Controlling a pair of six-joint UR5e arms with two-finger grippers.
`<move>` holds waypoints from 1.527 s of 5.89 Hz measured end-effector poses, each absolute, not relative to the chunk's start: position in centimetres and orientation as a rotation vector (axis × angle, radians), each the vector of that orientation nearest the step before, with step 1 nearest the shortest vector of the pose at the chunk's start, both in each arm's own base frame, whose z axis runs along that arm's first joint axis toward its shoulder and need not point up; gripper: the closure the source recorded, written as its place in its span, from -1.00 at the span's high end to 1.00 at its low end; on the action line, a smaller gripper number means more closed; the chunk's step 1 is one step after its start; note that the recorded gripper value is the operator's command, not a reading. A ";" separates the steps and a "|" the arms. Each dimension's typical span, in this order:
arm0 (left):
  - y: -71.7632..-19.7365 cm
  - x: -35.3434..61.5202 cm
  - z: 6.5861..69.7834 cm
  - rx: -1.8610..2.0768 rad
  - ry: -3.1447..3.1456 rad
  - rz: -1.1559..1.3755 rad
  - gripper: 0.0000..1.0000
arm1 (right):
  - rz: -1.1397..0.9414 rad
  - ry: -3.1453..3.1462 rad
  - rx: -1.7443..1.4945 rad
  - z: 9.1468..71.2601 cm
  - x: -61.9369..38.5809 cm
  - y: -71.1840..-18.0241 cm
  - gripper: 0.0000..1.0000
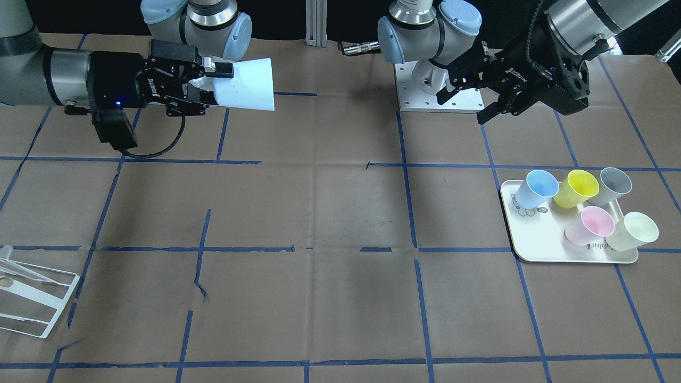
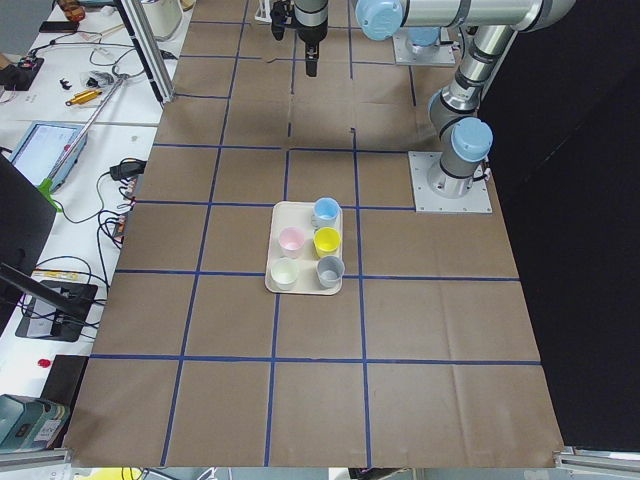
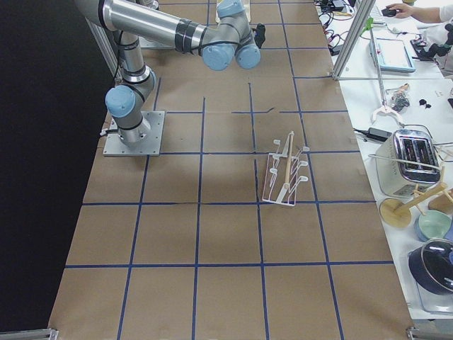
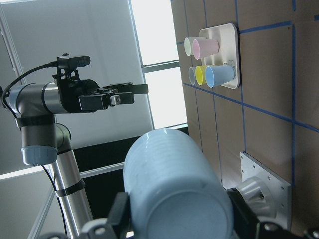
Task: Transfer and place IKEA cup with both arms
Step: 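Carry the cup toward the table center with the right gripper while the left gripper approaches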
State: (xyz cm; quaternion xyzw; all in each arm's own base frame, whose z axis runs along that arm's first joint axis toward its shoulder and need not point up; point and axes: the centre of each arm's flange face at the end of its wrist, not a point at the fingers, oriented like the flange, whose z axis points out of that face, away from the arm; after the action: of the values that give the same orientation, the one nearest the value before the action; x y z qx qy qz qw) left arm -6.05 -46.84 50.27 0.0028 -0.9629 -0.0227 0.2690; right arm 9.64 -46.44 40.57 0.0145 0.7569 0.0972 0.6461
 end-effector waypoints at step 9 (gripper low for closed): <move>-45.5 -16.0 49.2 0.129 -1.880 -0.091 0.96 | 0.144 1.621 0.133 40.1 16.6 -46.8 -0.17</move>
State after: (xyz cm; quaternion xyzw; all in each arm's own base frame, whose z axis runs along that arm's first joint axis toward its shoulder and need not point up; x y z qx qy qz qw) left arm -15.97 -45.51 49.20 0.0555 -0.8068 -0.0393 0.5869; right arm 16.65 -46.85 40.08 0.0591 0.7234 0.0641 0.6849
